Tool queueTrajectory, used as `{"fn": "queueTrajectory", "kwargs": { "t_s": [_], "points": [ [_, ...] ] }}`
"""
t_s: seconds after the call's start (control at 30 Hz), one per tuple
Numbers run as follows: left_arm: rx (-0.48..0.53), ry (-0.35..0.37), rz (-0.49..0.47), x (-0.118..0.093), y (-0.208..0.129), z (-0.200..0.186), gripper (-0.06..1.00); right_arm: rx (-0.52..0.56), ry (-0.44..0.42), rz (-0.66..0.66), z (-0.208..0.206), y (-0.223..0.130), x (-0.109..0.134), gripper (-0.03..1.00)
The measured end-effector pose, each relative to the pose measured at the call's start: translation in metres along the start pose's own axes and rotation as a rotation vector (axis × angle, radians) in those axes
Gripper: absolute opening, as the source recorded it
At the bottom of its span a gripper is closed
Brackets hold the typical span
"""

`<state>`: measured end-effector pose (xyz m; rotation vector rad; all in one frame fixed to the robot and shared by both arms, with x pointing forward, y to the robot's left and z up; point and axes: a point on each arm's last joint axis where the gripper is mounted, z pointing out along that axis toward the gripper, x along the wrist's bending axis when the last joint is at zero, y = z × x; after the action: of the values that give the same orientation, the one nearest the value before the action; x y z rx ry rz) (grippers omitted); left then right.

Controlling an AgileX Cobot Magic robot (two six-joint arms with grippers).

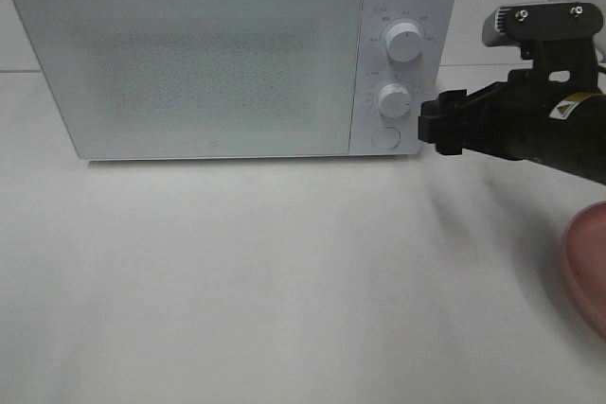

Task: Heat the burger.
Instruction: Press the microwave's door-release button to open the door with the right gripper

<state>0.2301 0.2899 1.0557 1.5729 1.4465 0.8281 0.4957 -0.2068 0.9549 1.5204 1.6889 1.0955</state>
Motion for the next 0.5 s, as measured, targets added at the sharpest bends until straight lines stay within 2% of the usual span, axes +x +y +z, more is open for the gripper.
{"fn": "queueTrajectory", "kwargs": {
  "t_s": [0.13, 0.17, 0.37, 0.5],
  "points": [
    [0.0, 0.0, 0.0, 0.0, 0.0, 0.0, 0.99, -0.033, -0.034, -0.019, 0.006, -0.006, 0.011, 0.75],
    [0.0, 0.0, 0.0, 0.0, 0.0, 0.0, 0.99, -0.071, -0.072, -0.032, 0.008, -0.009, 0.017, 0.75],
    [0.0, 0.0, 0.0, 0.0, 0.0, 0.0, 0.99, -0.177, -0.153, -0.059, 0.012, -0.019, 0.033, 0.75],
    [0.0, 0.0, 0.0, 0.0, 0.0, 0.0, 0.99, -0.205, -0.163, -0.071, 0.013, -0.023, 0.04, 0.75]
  ]
}}
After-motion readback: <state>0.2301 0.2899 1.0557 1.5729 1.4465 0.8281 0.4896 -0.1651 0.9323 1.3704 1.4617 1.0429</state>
